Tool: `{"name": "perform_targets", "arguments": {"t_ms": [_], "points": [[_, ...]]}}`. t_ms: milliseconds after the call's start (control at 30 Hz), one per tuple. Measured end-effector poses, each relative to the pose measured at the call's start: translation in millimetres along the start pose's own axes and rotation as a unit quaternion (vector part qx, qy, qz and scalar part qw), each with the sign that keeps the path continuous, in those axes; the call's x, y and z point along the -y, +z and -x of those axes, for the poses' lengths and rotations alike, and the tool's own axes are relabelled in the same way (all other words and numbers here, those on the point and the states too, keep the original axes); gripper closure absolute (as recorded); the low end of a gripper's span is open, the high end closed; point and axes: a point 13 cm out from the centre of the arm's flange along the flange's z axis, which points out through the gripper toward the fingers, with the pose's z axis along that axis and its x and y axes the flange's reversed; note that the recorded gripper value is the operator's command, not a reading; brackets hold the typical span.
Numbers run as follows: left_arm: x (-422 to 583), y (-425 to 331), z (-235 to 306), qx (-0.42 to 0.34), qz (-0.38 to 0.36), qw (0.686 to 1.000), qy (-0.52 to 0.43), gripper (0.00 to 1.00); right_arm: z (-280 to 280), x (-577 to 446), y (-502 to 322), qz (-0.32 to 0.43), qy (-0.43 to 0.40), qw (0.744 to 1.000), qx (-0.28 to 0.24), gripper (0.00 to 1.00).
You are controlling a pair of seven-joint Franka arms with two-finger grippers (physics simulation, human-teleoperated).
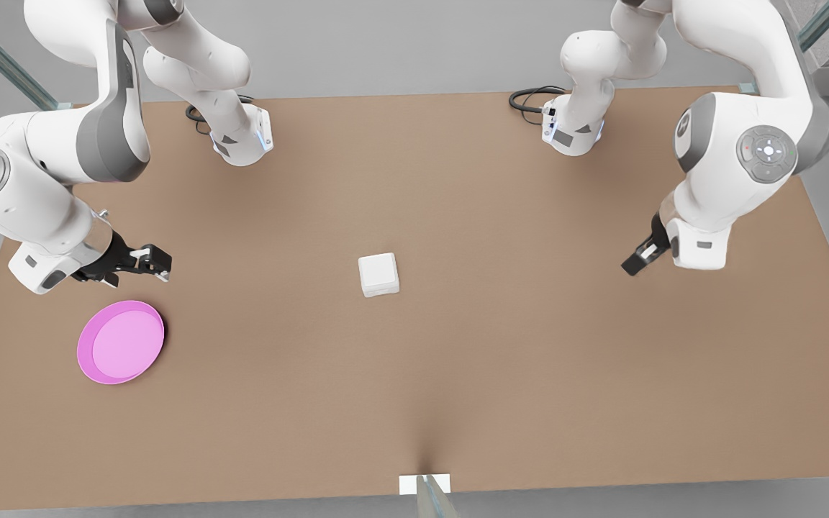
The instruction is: Pack egg into the box and close the box lid
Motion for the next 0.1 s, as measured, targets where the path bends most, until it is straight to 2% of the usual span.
{"name": "perform_targets", "arguments": {"t_ms": [100], "points": [[7.9, 1.0, -10.9, -0.014, -0.007, 0.998, 0.063, 0.00, 0.6, -0.1, 1.6, 0.000, -0.002, 1.000, -0.001, 0.00]]}}
